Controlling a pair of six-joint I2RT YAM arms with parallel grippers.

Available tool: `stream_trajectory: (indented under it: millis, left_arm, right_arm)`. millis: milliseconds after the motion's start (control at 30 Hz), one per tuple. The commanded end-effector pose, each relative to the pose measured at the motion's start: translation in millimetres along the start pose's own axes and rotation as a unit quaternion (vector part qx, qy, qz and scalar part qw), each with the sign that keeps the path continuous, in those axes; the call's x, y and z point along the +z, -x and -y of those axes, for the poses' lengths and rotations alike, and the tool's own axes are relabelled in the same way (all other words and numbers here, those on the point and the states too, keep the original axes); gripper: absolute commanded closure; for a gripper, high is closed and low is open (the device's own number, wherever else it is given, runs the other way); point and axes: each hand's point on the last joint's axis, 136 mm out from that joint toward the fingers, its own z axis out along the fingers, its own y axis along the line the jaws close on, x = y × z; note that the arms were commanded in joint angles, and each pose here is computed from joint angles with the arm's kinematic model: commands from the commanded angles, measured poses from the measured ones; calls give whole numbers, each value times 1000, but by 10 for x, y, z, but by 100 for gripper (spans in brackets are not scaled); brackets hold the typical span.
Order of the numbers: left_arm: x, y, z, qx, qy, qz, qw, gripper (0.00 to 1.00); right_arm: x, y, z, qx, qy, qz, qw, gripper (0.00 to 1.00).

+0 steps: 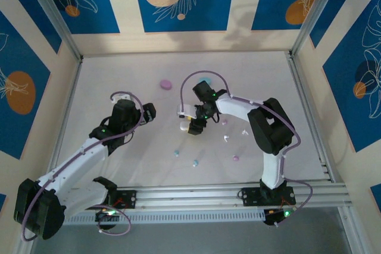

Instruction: Insert the wireless bluetooth earbuds into the charging case

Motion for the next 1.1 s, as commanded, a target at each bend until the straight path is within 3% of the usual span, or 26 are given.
stream_trajectory:
  millis: [0, 233, 433, 567, 700, 833, 933, 1067]
  left_arm:
    - [-39, 27, -32, -11, -4, 7, 1000, 0]
    - [-42, 36, -27, -12, -7, 8, 1000, 0]
    - [-16, 33, 43, -14, -22, 1, 1000, 0]
    - [-11, 32, 213, 1, -66, -5, 998, 3]
    - [-44, 70, 489, 21, -137, -3, 990, 8]
    - [-176, 112, 948, 51, -254, -11, 966, 14]
    - [-337, 148, 1339, 67, -351, -31, 934, 17]
    - [-588, 168, 1805, 87, -455, -64, 884, 20]
  right_arm:
    - [68, 2, -20, -7, 13, -11, 1000, 34]
    - [215, -95, -16, 6, 21, -32, 999, 36]
    - [207, -77, 17, 16, 1, -24, 1000, 52]
    - [6, 65, 39, 3, -42, 14, 999, 59]
    - [-418, 311, 16, -15, -91, 69, 993, 60]
    - [-1005, 620, -133, -57, -140, 148, 977, 60]
    - [-1418, 757, -226, -93, -193, 187, 959, 59]
    - [-1796, 782, -279, -125, -254, 192, 940, 59]
